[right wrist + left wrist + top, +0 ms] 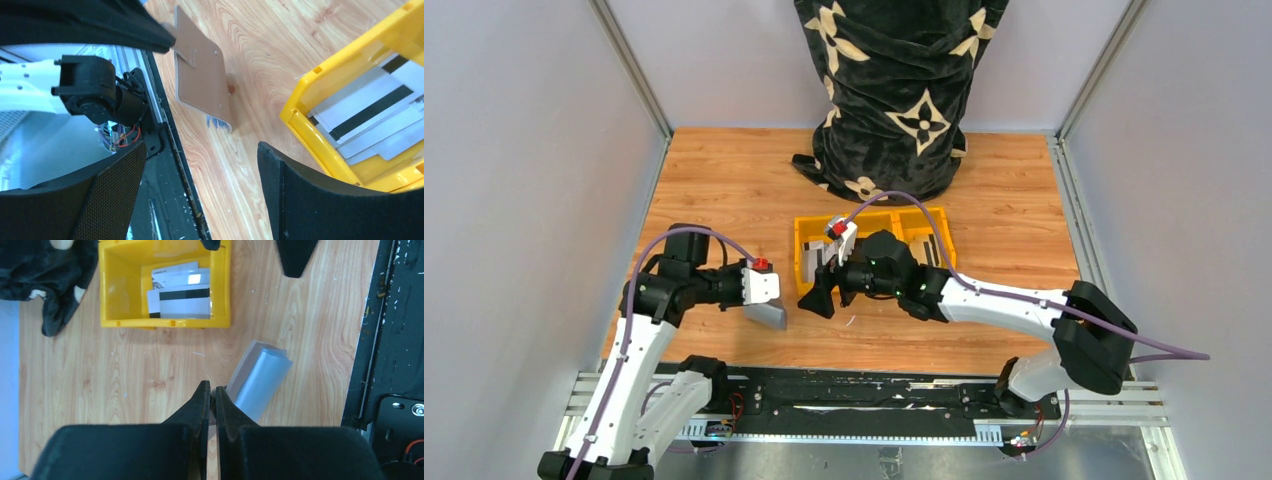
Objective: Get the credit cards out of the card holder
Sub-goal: Open the card holder at the center of the board.
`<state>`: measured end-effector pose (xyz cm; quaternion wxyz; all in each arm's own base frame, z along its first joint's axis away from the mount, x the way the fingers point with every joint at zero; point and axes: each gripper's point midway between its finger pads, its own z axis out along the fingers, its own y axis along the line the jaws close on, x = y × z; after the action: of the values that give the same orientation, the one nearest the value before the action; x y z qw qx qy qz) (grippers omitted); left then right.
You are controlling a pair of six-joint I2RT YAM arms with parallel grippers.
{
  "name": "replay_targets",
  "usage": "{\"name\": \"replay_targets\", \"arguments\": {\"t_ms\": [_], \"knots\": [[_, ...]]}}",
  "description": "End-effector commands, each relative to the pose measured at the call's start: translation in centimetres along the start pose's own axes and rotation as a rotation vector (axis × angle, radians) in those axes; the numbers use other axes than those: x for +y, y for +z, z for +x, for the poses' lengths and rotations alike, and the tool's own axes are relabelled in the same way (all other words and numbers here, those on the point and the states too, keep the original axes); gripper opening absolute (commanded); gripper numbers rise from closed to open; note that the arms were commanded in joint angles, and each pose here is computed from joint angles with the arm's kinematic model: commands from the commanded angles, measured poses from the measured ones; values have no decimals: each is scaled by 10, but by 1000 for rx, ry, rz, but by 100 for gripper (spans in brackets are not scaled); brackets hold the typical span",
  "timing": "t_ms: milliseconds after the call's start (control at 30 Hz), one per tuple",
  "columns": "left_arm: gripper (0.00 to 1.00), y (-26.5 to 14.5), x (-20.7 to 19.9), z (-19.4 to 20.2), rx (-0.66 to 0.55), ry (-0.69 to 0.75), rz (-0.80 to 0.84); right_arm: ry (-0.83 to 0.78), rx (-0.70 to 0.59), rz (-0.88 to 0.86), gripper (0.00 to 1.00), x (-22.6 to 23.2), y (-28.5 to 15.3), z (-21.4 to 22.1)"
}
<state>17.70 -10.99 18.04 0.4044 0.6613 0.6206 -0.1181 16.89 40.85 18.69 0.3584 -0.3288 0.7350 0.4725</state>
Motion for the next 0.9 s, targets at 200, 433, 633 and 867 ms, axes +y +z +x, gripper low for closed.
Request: {"name": "replay_targets", "arguments": {"t_ms": [200,433,633,867], "knots": [[0,-30,15,-55,-137,33,-50,-442,-128,-108,86,39,13,-22],[0,-44,18,-78,-199,5,-67,-635,-177,-5,86,47,36,-50],[0,-55,16,-96,-253,-23,-62,-707,-235,25,54,55,49,-64],[84,-69,11,-116,-319,-57,-68,-661,-268,-2,0,65,28,-75]]}}
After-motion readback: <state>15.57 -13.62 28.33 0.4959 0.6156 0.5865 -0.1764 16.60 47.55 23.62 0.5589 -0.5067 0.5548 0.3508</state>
